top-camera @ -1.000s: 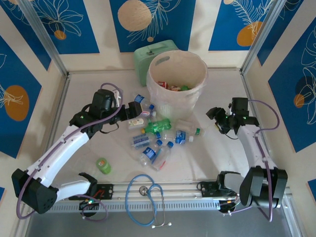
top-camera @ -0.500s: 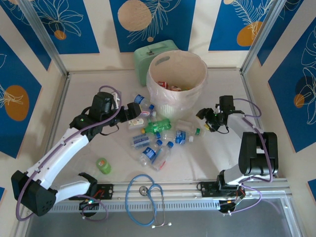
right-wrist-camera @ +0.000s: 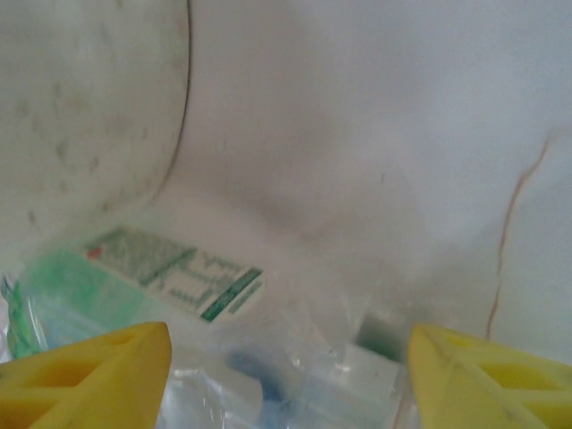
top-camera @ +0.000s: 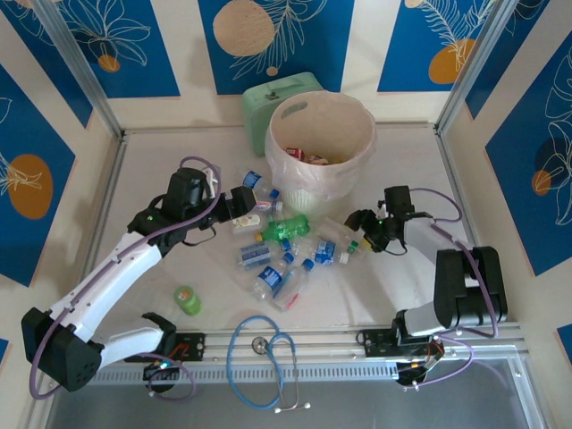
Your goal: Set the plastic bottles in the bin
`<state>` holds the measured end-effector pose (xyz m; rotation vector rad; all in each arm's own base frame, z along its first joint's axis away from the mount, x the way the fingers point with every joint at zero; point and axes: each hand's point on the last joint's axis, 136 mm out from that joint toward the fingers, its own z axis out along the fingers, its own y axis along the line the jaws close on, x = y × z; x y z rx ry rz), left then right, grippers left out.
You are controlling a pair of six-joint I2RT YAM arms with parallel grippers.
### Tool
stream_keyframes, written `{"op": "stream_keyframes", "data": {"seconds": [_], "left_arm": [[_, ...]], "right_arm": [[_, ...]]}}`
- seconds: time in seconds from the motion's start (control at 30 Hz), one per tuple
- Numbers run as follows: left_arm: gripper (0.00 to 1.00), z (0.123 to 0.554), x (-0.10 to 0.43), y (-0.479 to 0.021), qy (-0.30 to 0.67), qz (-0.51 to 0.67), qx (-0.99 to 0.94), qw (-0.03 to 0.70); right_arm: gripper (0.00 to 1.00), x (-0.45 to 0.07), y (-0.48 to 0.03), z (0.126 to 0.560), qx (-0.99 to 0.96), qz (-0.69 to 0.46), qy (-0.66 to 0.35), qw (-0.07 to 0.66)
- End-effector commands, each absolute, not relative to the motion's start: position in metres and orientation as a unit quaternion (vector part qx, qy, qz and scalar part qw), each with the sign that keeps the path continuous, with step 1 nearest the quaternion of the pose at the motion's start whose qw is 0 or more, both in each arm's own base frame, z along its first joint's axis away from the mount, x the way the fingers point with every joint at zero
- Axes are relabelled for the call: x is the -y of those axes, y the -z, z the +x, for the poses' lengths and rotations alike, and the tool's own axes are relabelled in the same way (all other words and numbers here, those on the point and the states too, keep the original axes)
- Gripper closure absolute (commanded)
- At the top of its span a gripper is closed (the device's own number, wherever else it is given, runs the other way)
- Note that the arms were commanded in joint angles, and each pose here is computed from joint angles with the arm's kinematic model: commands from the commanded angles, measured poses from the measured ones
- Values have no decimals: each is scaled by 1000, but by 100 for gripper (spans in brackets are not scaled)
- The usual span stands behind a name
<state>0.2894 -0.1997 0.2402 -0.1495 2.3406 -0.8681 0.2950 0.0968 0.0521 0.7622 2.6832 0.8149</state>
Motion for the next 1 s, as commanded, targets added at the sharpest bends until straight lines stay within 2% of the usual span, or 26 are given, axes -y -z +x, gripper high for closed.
{"op": "stream_keyframes", "data": {"seconds": [0.0, 0.13, 0.33, 0.53, 0.8, 0.97], "left_arm": [[2, 290, 204, -241, 339, -56, -884, 317], [2, 290, 205, -239, 340, -55, -885, 314], [2, 290, 205, -235, 336, -53, -887, 312], [2, 292, 206, -235, 336, -53, -887, 312], [2, 291, 205, -235, 337, -55, -887, 312], [2, 291, 204, -236, 335, -54, -887, 314]], "right_arm": [[29, -104, -60, 278, -922, 251, -268, 119], [26, -113, -65, 264, -928, 236, -265, 116], [15, -128, -59, 242, -944, 199, -243, 101], [14, -135, -48, 227, -956, 178, -219, 85], [28, -124, -39, 216, -970, 175, -152, 75], [32, -124, -35, 216, -979, 157, -108, 72]]}}
